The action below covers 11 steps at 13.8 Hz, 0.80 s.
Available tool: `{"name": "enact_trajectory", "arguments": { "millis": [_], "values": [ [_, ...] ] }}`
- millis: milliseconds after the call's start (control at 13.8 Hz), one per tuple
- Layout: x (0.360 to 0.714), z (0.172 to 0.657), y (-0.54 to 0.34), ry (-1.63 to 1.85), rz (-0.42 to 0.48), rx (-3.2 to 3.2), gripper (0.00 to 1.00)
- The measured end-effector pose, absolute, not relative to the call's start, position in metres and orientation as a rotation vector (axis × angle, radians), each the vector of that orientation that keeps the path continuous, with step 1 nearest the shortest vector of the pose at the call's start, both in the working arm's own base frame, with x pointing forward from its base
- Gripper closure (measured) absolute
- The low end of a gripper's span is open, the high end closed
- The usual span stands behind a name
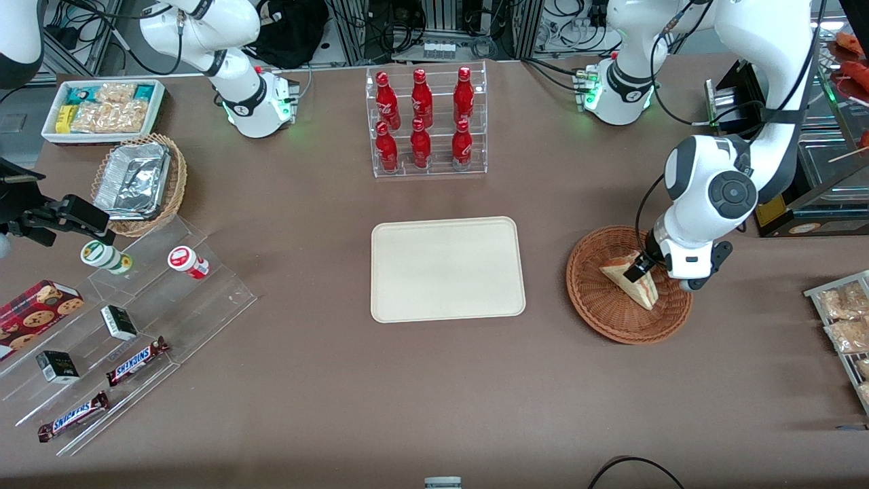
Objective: Place sandwich from basket to tray
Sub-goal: 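Close the left gripper on the wrapped sandwich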
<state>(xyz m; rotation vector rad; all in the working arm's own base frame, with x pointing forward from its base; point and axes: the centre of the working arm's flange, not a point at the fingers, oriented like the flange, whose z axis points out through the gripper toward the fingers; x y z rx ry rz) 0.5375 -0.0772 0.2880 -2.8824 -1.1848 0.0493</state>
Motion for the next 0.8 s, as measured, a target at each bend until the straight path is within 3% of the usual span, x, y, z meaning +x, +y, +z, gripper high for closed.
{"name": "enact_trajectory", "arguments": {
  "millis": [364, 509, 800],
  "values": [
    [0.539, 0.257, -0.078, -1.195, 0.058, -2.887, 0.0],
    [0.539, 0.251, -0.078, -1.204, 0.065, -2.883, 0.05],
    [0.541, 0.253, -0.079, -1.218, 0.056, -2.881, 0.49]
  ]
}}
